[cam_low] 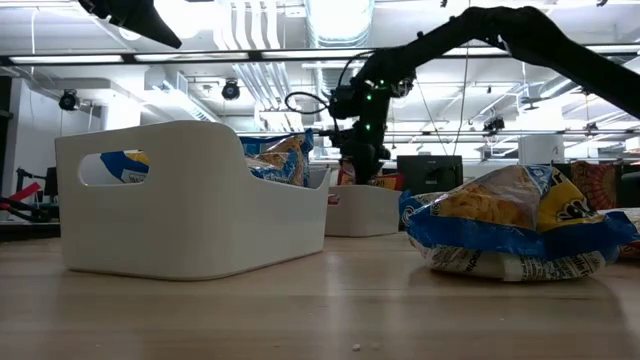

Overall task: Sort Maruchan noodles
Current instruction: Put the left red noodle pack into the gray bin, then put the blue noodle pack into the white bin

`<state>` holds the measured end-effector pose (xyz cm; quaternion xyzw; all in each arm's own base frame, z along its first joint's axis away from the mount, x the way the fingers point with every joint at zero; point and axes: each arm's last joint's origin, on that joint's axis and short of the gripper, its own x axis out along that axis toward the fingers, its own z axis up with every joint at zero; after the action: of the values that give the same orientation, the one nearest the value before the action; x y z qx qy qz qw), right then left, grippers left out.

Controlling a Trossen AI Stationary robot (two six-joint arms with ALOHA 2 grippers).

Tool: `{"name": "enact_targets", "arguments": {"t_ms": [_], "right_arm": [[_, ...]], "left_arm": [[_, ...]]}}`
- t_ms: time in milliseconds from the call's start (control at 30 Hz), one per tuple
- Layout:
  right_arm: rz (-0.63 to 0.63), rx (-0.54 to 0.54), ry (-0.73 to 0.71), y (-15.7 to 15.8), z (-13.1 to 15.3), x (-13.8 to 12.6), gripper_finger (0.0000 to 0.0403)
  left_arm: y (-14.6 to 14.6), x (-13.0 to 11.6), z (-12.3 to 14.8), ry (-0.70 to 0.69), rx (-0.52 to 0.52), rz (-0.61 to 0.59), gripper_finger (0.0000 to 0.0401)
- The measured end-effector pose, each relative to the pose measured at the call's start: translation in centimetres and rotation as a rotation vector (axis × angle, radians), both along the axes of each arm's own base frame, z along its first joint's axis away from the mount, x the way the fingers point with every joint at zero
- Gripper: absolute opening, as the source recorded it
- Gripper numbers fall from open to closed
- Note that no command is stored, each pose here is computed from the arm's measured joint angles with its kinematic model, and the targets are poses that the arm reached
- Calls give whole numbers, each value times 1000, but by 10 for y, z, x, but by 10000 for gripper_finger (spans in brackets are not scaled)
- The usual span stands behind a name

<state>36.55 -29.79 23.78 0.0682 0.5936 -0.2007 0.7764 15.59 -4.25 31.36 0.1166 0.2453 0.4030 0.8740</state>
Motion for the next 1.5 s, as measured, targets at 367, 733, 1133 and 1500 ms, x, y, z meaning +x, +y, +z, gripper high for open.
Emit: {"name": "enact_targets", "arguments": {"t_ms": [367,733,1133,1500], "right_arm": [[-15,-48,-26,-4,1,2,146],[-83,-55,-41,7,49,-6,130],[-9,230,-317,98,120,9,123],[243,397,-170,250,110,44,86]], "left_arm": [[0,0,0,2,-3,-2,155],[0,0,0,4,-14,-7,155],[-2,3,-2,15,-80,-44,155],[-9,16,-13,108,-65,-68,155]]}}
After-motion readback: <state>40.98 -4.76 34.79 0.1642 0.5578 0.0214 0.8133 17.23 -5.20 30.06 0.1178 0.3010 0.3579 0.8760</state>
